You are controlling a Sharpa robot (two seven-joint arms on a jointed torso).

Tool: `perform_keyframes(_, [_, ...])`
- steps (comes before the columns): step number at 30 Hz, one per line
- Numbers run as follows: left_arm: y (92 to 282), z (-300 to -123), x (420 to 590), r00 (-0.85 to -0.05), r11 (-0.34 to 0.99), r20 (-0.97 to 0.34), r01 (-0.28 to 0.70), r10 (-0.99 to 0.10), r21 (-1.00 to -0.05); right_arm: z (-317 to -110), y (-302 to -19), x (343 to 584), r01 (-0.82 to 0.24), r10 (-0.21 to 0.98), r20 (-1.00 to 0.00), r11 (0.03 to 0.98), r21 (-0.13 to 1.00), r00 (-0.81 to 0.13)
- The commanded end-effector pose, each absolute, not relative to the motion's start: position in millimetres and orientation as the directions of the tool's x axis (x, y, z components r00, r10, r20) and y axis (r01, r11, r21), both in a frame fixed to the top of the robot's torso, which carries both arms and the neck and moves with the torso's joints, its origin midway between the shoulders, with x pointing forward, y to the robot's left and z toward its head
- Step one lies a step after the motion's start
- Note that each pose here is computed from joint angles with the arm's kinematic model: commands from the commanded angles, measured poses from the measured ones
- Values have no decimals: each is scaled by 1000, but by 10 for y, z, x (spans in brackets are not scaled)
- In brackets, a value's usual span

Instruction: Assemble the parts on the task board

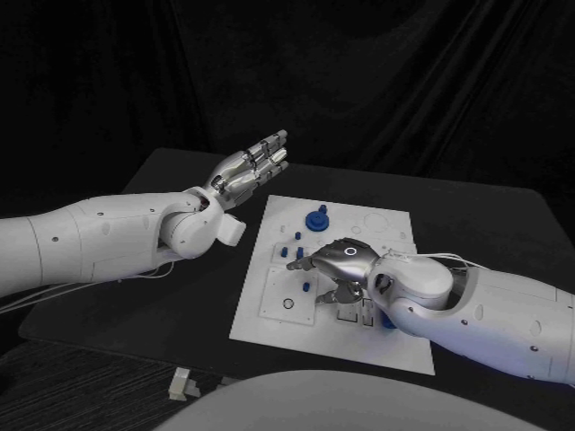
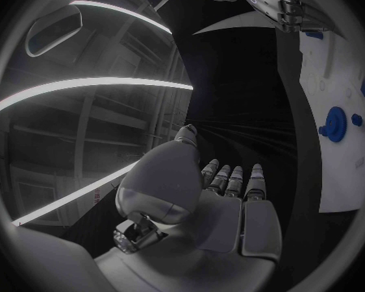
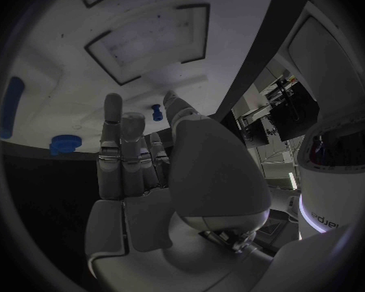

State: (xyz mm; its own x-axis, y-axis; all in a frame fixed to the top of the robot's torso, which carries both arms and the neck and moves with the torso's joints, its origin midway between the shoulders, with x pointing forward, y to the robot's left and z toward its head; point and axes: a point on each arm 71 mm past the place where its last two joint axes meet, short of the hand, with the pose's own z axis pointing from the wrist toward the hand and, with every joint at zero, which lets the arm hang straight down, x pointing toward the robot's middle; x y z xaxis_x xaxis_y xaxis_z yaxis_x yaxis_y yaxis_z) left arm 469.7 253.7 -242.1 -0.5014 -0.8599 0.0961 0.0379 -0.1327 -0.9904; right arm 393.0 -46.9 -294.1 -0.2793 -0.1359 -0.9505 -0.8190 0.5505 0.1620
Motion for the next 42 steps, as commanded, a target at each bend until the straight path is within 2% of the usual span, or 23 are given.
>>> perform_keyframes(1, [2529, -2417, 4689, -509, -148, 108, 40, -854, -988, -2840, -537, 3952, -809, -36, -976, 566, 159, -217])
perform_keyframes(5, [2532, -2418, 4688, -509, -148, 108, 39, -854, -988, -2691, -676, 4002, -810, 6, -985, 569, 146, -174])
perform_keyframes(9, [2531, -2418, 4685, -509, -148, 108, 39, -854, -988, -2438, -912, 4135, -789, 15, -989, 602, 124, -144])
perform_keyframes(15, [2551, -2418, 4685, -504, -145, 105, 39, -857, -989, -2135, -1329, 4330, -703, -26, -974, 696, 143, -223])
perform_keyframes(19, [2558, -2419, 4689, -506, -147, 107, 40, -856, -988, -2062, -1579, 4383, -651, -39, -964, 744, 149, -264])
perform_keyframes(28, [2562, -2438, 4680, -512, -153, 114, 35, -851, -988, -2221, -1953, 4390, -583, -56, -942, 797, 158, -331])
perform_keyframes(42, [2577, -2473, 4651, -513, -155, 121, 24, -850, -988, -2528, -2021, 4399, -573, -41, -933, 798, 184, -357])
